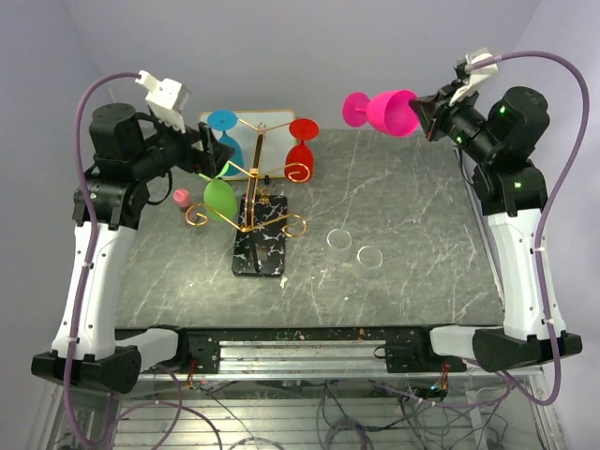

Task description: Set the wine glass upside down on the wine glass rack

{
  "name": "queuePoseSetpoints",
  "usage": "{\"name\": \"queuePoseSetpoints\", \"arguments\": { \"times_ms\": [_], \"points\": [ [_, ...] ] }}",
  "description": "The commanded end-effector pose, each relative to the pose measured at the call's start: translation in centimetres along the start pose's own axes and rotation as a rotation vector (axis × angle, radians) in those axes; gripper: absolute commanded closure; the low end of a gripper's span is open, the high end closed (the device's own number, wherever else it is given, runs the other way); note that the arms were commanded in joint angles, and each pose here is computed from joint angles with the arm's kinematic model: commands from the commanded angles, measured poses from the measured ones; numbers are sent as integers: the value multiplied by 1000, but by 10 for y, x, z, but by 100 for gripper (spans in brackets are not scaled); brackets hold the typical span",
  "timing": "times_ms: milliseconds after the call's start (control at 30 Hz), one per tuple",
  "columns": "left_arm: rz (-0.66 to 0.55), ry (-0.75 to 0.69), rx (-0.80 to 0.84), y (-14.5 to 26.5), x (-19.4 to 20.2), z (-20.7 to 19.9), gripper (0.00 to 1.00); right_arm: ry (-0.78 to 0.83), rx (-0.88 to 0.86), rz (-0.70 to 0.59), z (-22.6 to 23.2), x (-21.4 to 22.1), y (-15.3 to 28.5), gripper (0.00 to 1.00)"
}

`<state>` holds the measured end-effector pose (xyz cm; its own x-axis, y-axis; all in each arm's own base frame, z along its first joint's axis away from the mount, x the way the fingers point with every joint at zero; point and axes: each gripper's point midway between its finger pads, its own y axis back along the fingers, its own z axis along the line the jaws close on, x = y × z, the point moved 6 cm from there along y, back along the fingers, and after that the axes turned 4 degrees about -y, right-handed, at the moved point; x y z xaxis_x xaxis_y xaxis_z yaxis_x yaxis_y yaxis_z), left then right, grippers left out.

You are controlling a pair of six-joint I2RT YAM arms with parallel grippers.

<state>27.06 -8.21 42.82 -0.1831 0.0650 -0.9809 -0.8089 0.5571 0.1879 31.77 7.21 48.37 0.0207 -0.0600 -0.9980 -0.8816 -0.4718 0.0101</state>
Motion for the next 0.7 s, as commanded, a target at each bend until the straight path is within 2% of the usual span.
{"name": "queuePoseSetpoints", "arguments": {
  "times_ms": [0,200,433,667],
  "points": [
    [-103,9,140,-12,-33,-35,1,4,-135,-157,36,-35,0,100],
    [-126,113,273,-39,-43,-63,0,-22,-292,-183,64,-48,-4,100],
    [-116,234,370,-72,-36,-85,10,-45,-404,-168,80,-38,-7,100],
    [-103,309,454,-87,-30,-98,20,-49,-463,-149,89,-30,-5,100]
  ]
}}
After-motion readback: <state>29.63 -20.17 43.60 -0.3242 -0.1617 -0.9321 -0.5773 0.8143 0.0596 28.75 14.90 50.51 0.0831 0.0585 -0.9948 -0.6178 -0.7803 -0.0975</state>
